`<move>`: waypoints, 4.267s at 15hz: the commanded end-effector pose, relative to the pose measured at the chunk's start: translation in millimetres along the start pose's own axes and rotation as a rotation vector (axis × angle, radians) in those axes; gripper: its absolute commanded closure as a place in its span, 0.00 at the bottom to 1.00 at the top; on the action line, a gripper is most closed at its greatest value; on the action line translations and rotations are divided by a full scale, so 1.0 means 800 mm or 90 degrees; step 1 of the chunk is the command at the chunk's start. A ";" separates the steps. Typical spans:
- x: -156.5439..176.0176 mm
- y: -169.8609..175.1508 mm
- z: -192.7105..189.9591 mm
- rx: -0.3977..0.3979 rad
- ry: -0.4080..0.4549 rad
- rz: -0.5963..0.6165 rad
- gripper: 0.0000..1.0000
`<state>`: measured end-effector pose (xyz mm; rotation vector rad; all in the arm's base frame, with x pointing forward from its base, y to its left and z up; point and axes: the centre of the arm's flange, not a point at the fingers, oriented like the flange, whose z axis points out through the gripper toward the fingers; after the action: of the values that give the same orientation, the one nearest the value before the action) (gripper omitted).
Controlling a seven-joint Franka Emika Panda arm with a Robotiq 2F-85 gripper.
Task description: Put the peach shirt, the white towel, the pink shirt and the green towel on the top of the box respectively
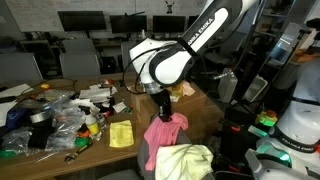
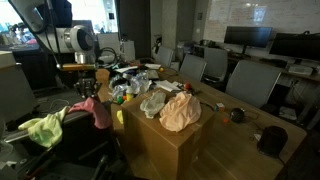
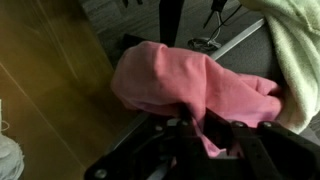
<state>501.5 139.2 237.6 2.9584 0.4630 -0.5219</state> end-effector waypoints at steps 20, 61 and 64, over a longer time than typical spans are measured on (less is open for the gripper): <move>-0.038 0.229 -0.256 0.073 0.222 0.295 0.96; -0.162 0.294 -0.093 0.086 0.028 0.162 0.00; -0.182 0.236 -0.078 0.049 0.002 0.065 0.00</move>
<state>501.2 -103.9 351.6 3.0826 0.0768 -0.5646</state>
